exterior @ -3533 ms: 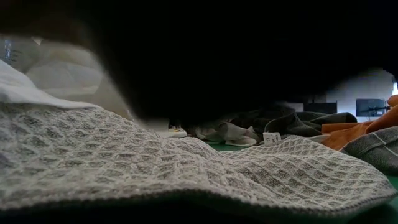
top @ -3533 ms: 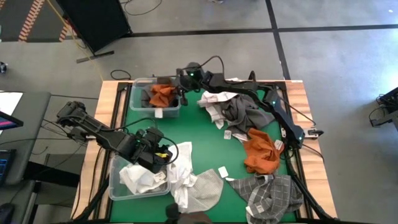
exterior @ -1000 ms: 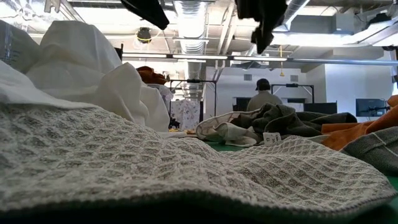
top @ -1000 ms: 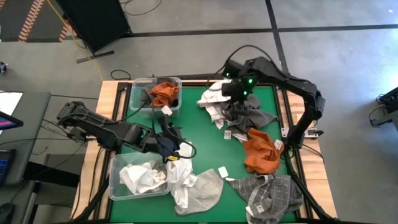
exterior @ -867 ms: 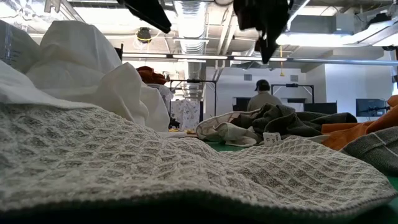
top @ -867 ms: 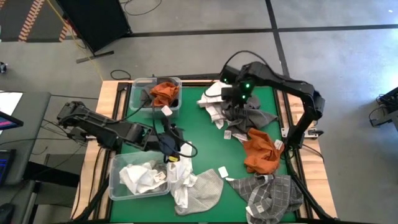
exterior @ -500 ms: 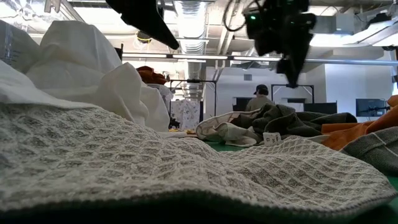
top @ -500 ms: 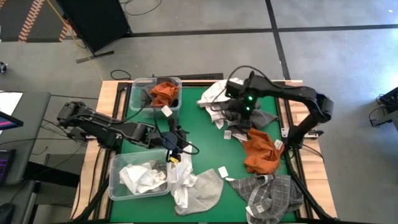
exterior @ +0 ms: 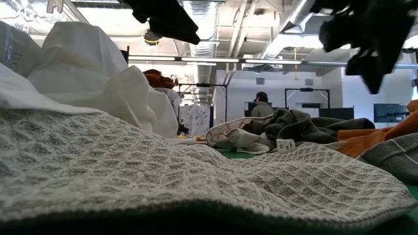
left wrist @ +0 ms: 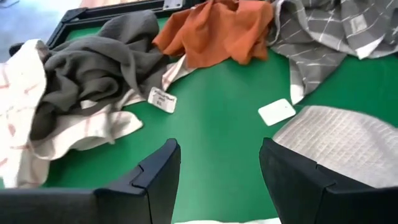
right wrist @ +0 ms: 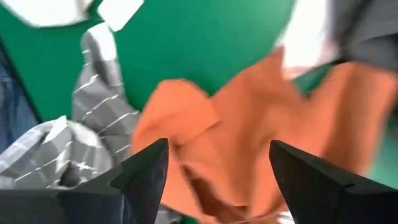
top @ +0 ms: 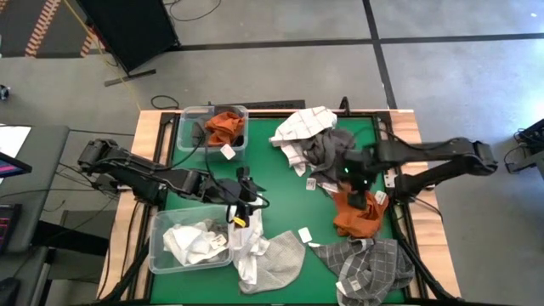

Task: Sort towels by color in basket
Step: Put the brown towel into the top transparent bin

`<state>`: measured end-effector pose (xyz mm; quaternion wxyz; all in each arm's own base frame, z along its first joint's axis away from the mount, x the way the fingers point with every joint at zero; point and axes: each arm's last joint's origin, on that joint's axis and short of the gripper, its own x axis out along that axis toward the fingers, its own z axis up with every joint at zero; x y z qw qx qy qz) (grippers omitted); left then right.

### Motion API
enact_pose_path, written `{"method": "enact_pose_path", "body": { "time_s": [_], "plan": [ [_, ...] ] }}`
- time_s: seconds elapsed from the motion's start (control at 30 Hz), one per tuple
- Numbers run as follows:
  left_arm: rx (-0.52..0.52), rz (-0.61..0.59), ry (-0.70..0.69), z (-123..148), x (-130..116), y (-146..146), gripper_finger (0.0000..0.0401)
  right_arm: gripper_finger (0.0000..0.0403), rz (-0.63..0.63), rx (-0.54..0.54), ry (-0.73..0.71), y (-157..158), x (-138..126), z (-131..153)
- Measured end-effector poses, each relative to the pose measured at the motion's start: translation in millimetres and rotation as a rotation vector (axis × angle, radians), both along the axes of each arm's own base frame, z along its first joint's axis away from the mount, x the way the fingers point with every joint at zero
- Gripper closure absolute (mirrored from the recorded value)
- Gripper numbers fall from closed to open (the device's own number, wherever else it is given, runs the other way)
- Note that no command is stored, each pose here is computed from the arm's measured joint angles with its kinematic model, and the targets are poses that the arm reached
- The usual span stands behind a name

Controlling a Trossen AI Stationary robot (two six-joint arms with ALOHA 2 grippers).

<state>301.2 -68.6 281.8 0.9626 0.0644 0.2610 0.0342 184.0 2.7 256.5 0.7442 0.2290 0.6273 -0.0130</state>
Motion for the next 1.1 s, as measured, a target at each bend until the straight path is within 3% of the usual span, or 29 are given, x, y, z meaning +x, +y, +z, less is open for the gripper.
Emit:
{"method": "enact_pose_path", "body": {
  "time_s": [0.1,0.47,0.83,1.1],
  "plan": [
    [-0.006,-0.015,-0.012,1.0,-0.5,-4.8,0.0193,0.0097,0.023,-0.009,-0.004,20.9,-6.2,-1.2],
    [-0.014,-0.060,-0.042,3.6,-2.8,-19.0,0.0193,0.0097,0.057,-0.209,0.001,73.0,-15.9,-6.9],
    [-0.016,-0.079,-0.041,3.5,-4.7,-25.2,0.0193,0.0097,0.085,-0.263,0.061,105.1,-15.3,-24.2],
    [-0.016,-0.079,-0.041,3.5,-4.7,-25.2,0.0193,0.0097,0.119,-0.391,0.154,114.1,-8.4,-57.7]
  ]
}}
